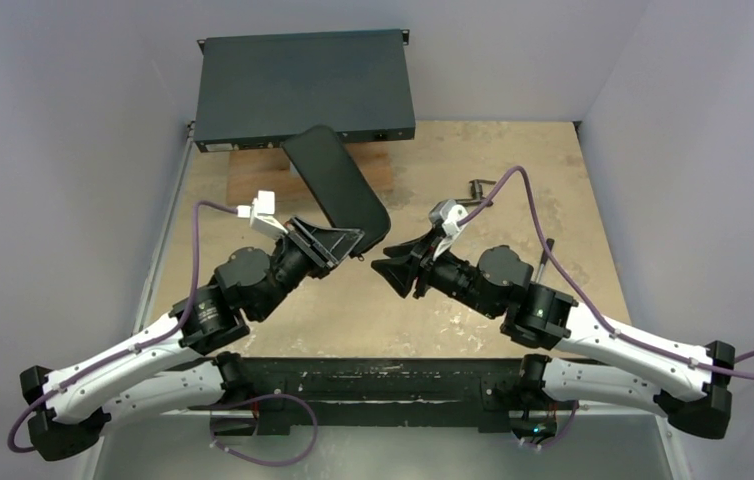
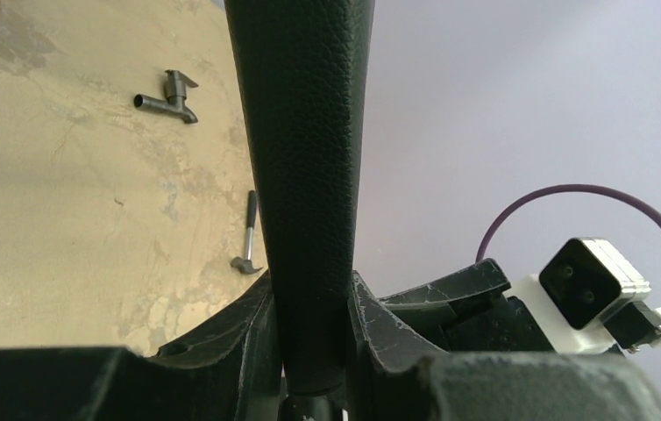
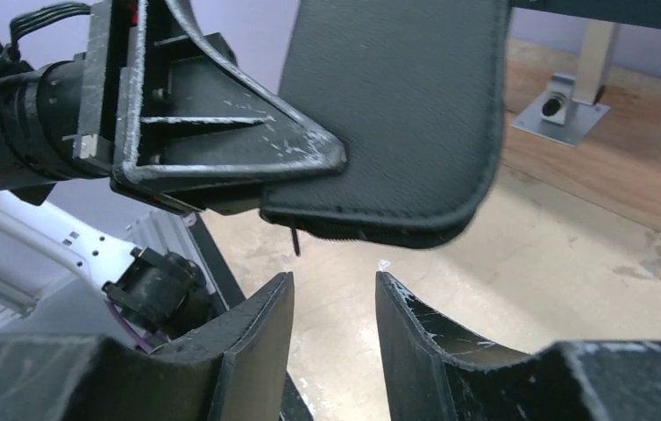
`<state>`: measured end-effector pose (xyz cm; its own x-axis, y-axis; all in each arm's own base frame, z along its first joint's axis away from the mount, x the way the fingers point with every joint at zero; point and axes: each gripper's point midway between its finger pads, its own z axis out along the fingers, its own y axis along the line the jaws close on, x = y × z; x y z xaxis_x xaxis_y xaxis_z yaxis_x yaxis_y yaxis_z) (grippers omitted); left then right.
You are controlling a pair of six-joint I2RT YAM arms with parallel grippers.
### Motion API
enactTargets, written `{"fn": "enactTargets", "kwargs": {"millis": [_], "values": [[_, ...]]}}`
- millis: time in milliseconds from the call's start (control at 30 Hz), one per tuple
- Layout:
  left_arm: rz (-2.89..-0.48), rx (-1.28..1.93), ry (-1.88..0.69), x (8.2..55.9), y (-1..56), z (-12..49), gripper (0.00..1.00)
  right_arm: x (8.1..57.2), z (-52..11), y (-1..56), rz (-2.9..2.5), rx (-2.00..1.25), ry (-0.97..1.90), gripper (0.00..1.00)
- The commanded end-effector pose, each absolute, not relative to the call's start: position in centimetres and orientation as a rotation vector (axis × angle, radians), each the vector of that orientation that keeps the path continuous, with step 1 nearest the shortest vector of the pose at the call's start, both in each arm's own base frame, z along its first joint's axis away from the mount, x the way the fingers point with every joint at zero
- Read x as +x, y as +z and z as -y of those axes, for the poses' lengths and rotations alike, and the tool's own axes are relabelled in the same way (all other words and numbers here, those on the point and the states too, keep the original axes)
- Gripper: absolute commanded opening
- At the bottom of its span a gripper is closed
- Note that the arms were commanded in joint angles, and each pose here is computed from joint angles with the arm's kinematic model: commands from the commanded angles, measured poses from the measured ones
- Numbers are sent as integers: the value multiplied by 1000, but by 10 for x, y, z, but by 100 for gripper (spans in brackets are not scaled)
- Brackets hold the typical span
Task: Sort the hair-cutting tools
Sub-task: Zip the hairdressing tool bag at the center of the board.
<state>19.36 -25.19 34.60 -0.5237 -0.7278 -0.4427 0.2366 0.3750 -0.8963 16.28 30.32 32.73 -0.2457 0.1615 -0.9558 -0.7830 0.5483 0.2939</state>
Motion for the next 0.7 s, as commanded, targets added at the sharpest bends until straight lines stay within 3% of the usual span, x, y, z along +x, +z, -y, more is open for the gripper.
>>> {"fn": "enactTargets", "kwargs": {"millis": [0,400,667], "values": [[-1608,-412,-1401,190,385,254,0,157,-319,357,-1468,-612,1031,37],[-1583,-405,-1428,191,395,259,0,164,-328,363,-1462,-597,1026,34],[-1593,-395,-1446,190,394,265,0,171,-328,362,-1479,-566,998,25]]}}
